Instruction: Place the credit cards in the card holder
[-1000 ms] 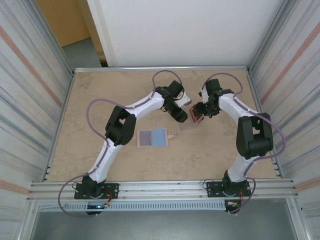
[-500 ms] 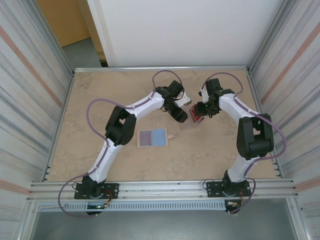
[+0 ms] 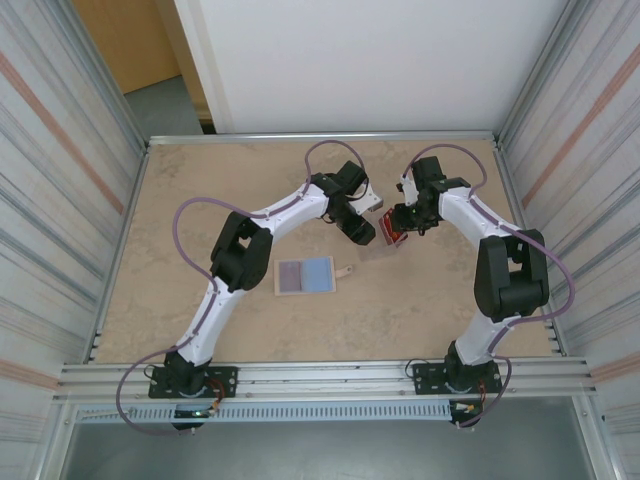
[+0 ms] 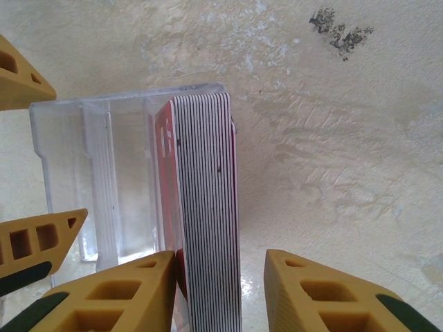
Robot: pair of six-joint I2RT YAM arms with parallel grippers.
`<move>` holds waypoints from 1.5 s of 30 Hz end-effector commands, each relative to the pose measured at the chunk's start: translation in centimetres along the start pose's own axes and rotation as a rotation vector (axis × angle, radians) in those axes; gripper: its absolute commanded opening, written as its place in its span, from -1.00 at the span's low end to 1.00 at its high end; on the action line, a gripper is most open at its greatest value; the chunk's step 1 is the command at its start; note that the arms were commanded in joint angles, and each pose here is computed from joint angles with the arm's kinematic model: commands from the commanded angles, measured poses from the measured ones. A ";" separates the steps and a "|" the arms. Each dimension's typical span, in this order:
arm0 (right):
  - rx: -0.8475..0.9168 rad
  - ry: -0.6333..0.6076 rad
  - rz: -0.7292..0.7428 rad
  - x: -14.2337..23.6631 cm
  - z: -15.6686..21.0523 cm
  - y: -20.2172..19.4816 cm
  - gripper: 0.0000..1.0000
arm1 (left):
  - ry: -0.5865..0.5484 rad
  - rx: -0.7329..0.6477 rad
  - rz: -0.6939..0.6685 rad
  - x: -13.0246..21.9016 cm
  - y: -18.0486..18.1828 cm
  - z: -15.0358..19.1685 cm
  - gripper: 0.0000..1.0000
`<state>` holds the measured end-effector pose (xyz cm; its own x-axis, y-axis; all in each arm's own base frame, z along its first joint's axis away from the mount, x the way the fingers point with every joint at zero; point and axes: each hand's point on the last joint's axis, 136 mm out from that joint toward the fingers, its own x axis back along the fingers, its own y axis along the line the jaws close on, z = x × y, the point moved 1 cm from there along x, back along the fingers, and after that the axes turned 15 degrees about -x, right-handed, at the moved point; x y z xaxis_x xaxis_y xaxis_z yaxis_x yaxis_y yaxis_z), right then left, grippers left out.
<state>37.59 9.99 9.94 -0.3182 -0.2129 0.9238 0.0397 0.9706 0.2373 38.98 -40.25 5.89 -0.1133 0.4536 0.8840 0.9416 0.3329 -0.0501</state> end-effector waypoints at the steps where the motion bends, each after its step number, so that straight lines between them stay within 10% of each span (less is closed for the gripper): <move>1: 0.014 -0.029 0.025 1.7 -0.5 -0.2 -0.31 | 0.094 -0.004 0.015 -0.8 -0.8 2.5 0.44; 45: 0.037 -0.049 0.036 2.8 -0.6 0.2 -0.44 | 0.104 -0.006 0.016 -1.0 -0.8 2.8 0.44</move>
<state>37.01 9.90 10.89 -0.3267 -0.1952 0.9248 0.0323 0.9756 0.2173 38.96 -40.38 5.77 -0.1152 0.4568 0.8821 0.9433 0.3286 -0.0470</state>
